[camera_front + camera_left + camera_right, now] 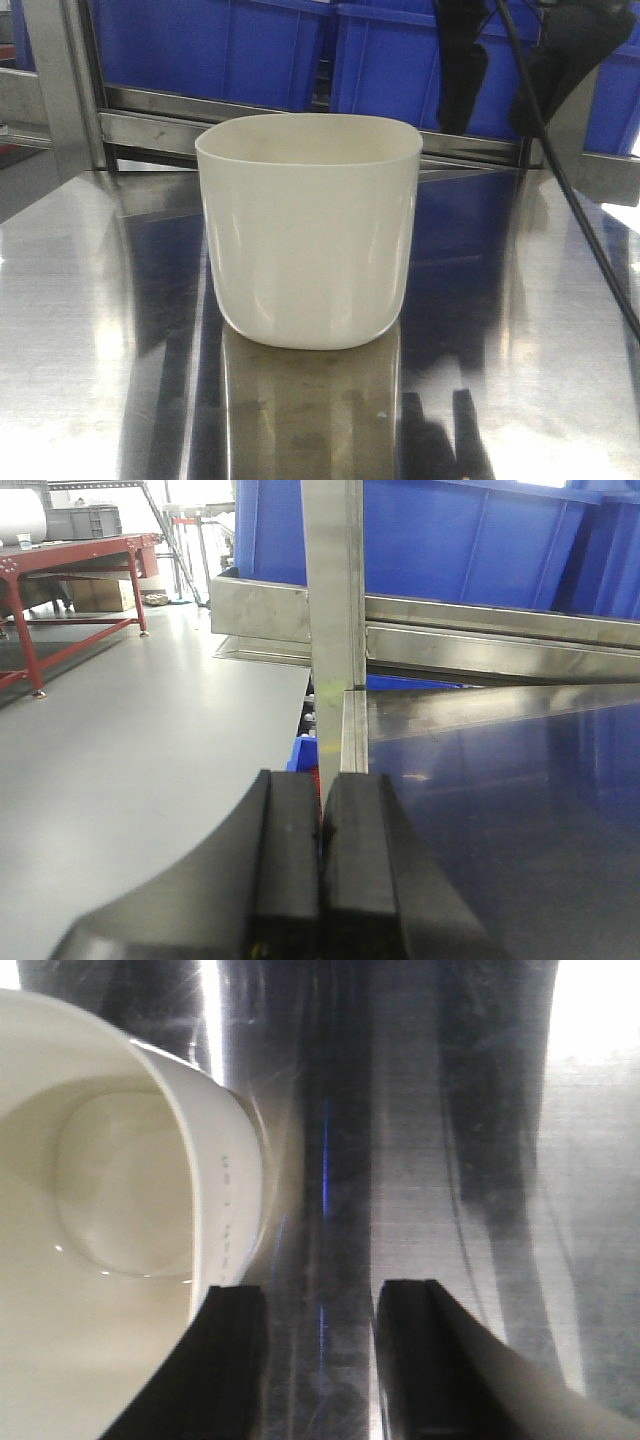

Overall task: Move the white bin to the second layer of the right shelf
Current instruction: 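Lower the right gripper onto the rim of the white bin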

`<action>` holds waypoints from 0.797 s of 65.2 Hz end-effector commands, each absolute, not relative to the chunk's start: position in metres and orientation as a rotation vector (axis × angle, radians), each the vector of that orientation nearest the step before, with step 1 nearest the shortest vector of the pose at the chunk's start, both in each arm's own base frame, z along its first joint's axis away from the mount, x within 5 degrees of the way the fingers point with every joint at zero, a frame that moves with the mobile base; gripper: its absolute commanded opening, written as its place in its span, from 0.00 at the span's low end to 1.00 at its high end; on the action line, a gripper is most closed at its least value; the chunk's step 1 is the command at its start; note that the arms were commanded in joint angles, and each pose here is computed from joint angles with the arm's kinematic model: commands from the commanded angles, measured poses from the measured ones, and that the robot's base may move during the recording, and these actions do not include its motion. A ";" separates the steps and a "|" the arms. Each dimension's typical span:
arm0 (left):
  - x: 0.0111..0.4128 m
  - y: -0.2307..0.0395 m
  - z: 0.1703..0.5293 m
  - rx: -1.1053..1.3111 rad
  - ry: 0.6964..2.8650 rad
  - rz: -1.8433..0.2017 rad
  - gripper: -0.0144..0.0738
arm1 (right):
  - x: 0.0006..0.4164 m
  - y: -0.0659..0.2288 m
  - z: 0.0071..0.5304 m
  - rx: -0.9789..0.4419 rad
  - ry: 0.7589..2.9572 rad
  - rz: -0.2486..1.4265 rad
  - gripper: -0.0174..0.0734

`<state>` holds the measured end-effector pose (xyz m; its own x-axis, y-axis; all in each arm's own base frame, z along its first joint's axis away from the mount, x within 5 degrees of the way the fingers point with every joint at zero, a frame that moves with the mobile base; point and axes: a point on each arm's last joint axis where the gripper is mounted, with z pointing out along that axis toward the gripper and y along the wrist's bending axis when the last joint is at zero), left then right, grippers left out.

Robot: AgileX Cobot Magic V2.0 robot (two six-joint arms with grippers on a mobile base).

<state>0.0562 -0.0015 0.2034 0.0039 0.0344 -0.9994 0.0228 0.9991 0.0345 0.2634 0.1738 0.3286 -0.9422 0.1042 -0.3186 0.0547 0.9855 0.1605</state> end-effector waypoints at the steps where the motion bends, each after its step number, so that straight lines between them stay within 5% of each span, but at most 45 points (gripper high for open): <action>1: 0.056 -0.001 0.199 0.034 1.504 0.005 0.26 | 0.261 0.173 0.351 0.099 2.707 0.295 0.62; 52: 0.056 -0.001 0.199 0.034 1.504 0.005 0.26 | 0.284 0.192 0.335 0.103 2.675 0.378 0.61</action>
